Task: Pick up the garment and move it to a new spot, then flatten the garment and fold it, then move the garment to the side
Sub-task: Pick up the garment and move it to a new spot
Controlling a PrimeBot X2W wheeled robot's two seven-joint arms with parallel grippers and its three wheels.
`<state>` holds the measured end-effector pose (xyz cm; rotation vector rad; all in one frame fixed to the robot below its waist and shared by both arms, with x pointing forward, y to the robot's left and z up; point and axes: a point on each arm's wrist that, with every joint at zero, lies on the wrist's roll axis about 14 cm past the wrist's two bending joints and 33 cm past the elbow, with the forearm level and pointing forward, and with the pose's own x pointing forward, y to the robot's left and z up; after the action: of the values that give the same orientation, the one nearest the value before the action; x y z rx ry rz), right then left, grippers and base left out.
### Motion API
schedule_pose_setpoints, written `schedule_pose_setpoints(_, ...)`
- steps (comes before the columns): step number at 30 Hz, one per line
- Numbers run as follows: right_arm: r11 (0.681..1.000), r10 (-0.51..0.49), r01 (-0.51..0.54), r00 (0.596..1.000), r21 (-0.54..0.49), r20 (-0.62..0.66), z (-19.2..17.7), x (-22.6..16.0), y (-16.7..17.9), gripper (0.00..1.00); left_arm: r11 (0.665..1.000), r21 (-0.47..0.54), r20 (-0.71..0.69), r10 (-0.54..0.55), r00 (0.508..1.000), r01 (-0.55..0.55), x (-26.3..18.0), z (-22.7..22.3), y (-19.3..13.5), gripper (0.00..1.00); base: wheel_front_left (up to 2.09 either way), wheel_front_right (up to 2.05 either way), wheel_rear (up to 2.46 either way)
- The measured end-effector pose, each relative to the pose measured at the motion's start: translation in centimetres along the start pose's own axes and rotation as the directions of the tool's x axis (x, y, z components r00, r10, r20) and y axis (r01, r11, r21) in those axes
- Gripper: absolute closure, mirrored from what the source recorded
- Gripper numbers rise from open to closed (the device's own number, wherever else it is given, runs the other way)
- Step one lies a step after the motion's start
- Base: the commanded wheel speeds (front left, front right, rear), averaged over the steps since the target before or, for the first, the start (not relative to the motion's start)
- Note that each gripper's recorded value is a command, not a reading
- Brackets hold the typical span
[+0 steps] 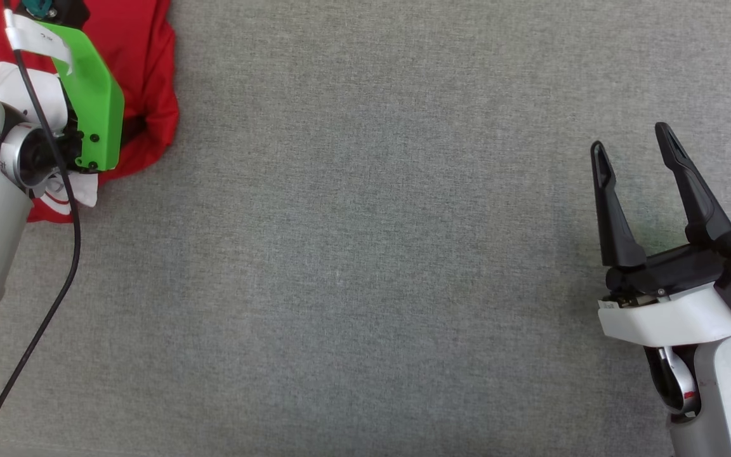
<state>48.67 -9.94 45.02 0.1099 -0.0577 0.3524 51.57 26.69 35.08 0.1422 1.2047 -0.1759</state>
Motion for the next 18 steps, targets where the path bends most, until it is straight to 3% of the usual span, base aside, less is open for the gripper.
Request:
schedule_pose_setpoints(8,1.0,-0.01,0.01,1.0,0.01,0.029,1.7,-0.5,0.5,0.0,0.999,0.045,0.231,-0.01,0.973,-0.001,-2.8,2.9,-0.7,1.0,0.0,0.0,0.0)
schedule_pose_setpoints(13,0.999,-0.027,0.026,0.998,0.025,0.058,3.7,-1.7,1.0,0.0,0.989,0.147,0.466,-0.044,0.884,-0.028,-8.2,7.0,-2.3,1.0,0.0,0.0,0.0)
schedule_pose_setpoints(18,0.999,-0.037,0.035,0.994,0.027,0.104,6.1,-2.7,1.6,0.0,0.959,0.27,0.6,-0.099,0.794,-0.085,-13.6,9.5,-4.8,1.0,0.0,0.0,0.0)
